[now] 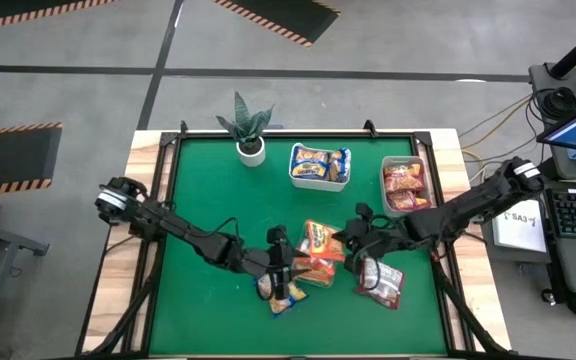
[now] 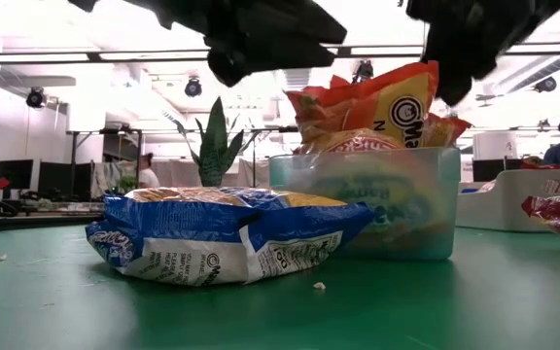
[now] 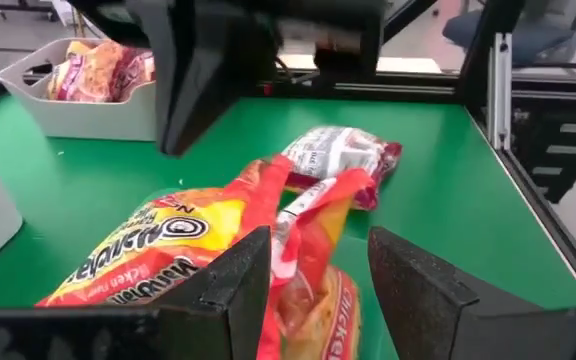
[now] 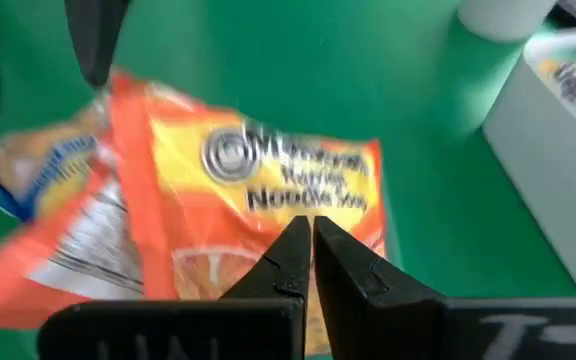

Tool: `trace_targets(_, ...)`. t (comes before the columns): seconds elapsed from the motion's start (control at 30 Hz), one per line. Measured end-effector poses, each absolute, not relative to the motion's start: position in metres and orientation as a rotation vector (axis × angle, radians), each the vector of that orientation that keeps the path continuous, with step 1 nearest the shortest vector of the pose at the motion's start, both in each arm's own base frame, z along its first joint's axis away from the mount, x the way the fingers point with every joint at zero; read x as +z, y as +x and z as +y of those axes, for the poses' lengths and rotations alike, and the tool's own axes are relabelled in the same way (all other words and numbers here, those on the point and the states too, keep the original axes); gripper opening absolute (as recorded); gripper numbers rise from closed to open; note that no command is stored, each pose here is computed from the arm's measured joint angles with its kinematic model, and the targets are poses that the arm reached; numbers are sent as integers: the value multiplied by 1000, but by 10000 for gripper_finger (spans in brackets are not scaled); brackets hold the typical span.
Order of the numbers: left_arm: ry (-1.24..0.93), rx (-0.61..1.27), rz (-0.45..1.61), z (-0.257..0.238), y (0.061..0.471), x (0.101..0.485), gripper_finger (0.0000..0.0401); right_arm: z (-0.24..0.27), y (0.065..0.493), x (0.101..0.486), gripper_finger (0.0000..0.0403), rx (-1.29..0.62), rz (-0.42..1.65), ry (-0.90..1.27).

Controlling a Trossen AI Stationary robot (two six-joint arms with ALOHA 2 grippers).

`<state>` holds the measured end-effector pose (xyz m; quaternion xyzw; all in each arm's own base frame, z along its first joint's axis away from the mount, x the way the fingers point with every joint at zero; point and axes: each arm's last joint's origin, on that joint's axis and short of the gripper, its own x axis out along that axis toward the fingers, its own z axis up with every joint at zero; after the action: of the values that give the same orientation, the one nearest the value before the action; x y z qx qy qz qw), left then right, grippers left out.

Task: Sort Maruchan noodles
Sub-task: Put the orange noodle pack into the green bin, then put the red noodle pack into the gray bin

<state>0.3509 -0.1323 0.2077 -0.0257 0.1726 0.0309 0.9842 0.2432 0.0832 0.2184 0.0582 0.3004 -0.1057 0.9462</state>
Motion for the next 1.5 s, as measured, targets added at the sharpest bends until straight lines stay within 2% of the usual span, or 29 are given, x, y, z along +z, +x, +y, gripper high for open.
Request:
trace_targets(0.27, -67, 73, 408, -137, 353, 188, 152, 100, 247, 232, 9, -112, 453, 107)
trace_targets(0.63, -104, 88, 453, -138, 355, 174, 152, 118, 274, 168, 9, -85, 625, 36)
trace_targets(0.8, -123, 101, 496, -138, 352, 171, 152, 120, 278, 154, 9, -113, 661, 32)
trace_targets(1.0, -116, 86, 475, -140, 350, 181, 152, 117, 270, 171, 9, -72, 643, 36)
trace_targets(1.3, -63, 25, 397, -149, 346, 211, 152, 107, 249, 221, 9, -42, 521, 87)
trace_targets(1.5, -11, -22, 329, -159, 345, 236, 152, 106, 226, 245, 9, 68, 526, 245)
